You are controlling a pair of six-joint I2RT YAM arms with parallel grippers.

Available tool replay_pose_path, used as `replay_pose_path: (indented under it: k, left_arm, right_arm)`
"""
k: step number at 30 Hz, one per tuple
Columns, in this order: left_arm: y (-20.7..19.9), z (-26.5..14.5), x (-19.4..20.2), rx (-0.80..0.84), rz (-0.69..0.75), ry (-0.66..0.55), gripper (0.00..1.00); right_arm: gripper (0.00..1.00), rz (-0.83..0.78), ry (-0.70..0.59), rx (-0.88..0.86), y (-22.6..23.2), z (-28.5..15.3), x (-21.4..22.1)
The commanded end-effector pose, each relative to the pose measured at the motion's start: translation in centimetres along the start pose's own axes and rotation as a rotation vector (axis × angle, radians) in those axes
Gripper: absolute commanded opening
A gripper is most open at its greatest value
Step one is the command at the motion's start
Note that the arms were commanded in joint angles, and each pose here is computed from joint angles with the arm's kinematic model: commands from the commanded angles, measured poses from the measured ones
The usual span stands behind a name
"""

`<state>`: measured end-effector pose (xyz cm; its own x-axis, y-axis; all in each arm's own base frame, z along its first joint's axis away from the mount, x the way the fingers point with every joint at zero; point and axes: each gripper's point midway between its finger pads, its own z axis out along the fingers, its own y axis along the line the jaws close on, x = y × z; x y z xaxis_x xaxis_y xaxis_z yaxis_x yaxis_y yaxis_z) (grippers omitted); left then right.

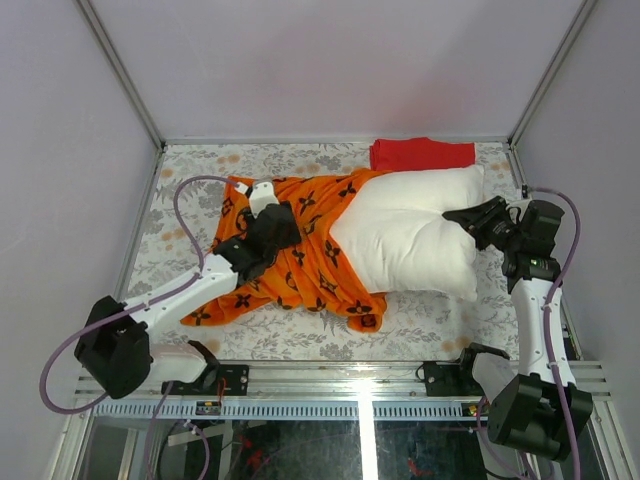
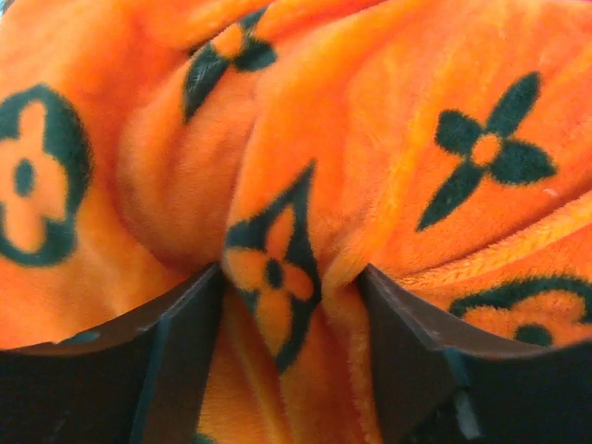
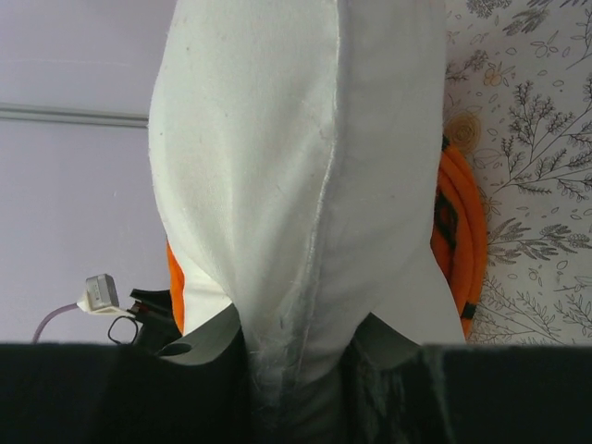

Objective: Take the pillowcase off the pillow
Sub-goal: Remove the pillow from the pillowcase.

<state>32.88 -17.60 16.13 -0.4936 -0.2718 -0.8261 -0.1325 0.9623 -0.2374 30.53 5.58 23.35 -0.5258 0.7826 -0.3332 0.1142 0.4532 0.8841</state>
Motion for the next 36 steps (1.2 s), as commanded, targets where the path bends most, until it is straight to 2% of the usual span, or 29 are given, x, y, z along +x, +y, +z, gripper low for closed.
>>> replay_pose_path:
  k: [1, 2, 3, 5, 9, 11, 12, 15, 16, 17, 18, 19, 20, 21, 22, 24, 27, 30, 34, 36]
  left_arm:
    - [3.4, 2.1, 2.0, 0.043, -0.038, 0.084, 0.26]
    - [5.0, 2.4, 1.7, 0.026, -0.083, 0.088, 0.04]
    - [6.6, 2.6, 1.2, 0.007, -0.128, 0.084, 0.0]
    - [10.7, 2.6, -0.1, -0.077, -0.216, 0.051, 0.0]
    - [19.3, 0.4, -1.9, -0.369, -0.467, -0.089, 0.0]
    - [20.9, -0.4, -1.4, -0.368, -0.594, -0.124, 0.0]
    - [20.9, -0.6, -2.1, -0.31, -0.639, -0.157, 0.0]
    - [19.4, -0.1, -2.5, -0.146, -0.632, -0.127, 0.0]
    - [17.7, 0.3, -2.7, -0.055, -0.578, -0.083, 0.08]
    - [16.0, 0.5, -2.6, 0.022, -0.533, -0.031, 0.31]
    - [14.9, 0.7, -2.3, 0.043, -0.501, 0.022, 0.49]
    - [14.0, 0.7, -2.0, 0.021, -0.459, 0.051, 0.78]
    - [13.0, 0.3, -2.1, -0.003, -0.407, 0.053, 0.96]
    - [12.7, -0.2, -2.7, -0.061, -0.367, 0.014, 1.0]
    - [11.2, -1.1, -3.2, -0.05, -0.334, -0.013, 1.0]
    - [7.4, -3.2, -4.3, 0.025, -0.307, -0.065, 1.0]
    - [2.8, -5.2, -3.6, 0.103, -0.251, -0.066, 1.0]
    - [1.0, -4.8, -1.8, 0.096, -0.19, -0.021, 1.0]
    - [0.6, -2.4, 2.7, 0.064, -0.13, 0.085, 1.0]
    - [0.8, -1.5, 4.8, 0.064, -0.117, 0.128, 0.94]
  right_arm:
    - [0.0, -0.12, -0.119, -0.089, 4.0, -1.2, -3.1]
    - [0.0, -0.12, -0.119, -0.089, 4.0, -1.2, -3.0]
    - [0.0, -0.12, -0.119, -0.089, 4.0, -1.1, -3.0]
    - [0.0, -0.109, -0.121, -0.086, 3.8, -1.1, -3.0]
    - [0.0, -0.099, -0.129, -0.088, 3.7, -1.2, -2.9]
    - [0.0, -0.105, -0.132, -0.083, 3.7, -1.3, -2.9]
    - [0.0, -0.112, -0.136, -0.082, 3.9, -1.5, -3.0]
    - [0.0, -0.117, -0.152, -0.07, 3.7, -1.6, -3.1]
    - [0.0, -0.116, -0.152, -0.068, 3.7, -1.6, -3.1]
    - [0.0, -0.11, -0.151, -0.07, 3.6, -1.5, -3.1]
    - [0.0, -0.105, -0.151, -0.073, 3.6, -1.4, -3.1]
    - [0.0, -0.103, -0.15, -0.078, 3.6, -1.4, -3.1]
    - [0.0, -0.102, -0.149, -0.079, 3.6, -1.4, -3.0]
    - [0.0, -0.103, -0.15, -0.078, 3.5, -1.4, -3.0]
    - [0.0, -0.105, -0.152, -0.076, 3.5, -1.4, -3.0]
    - [0.0, -0.109, -0.163, -0.072, 3.5, -1.5, -3.1]
    - [0.0, -0.113, -0.166, -0.075, 3.7, -1.4, -3.1]
    - [0.0, -0.12, -0.16, -0.075, 3.8, -1.4, -3.1]
    - [0.0, -0.127, -0.154, -0.073, 3.8, -1.2, -3.0]
    - [0.0, -0.13, -0.152, -0.067, 3.7, -1.1, -3.0]
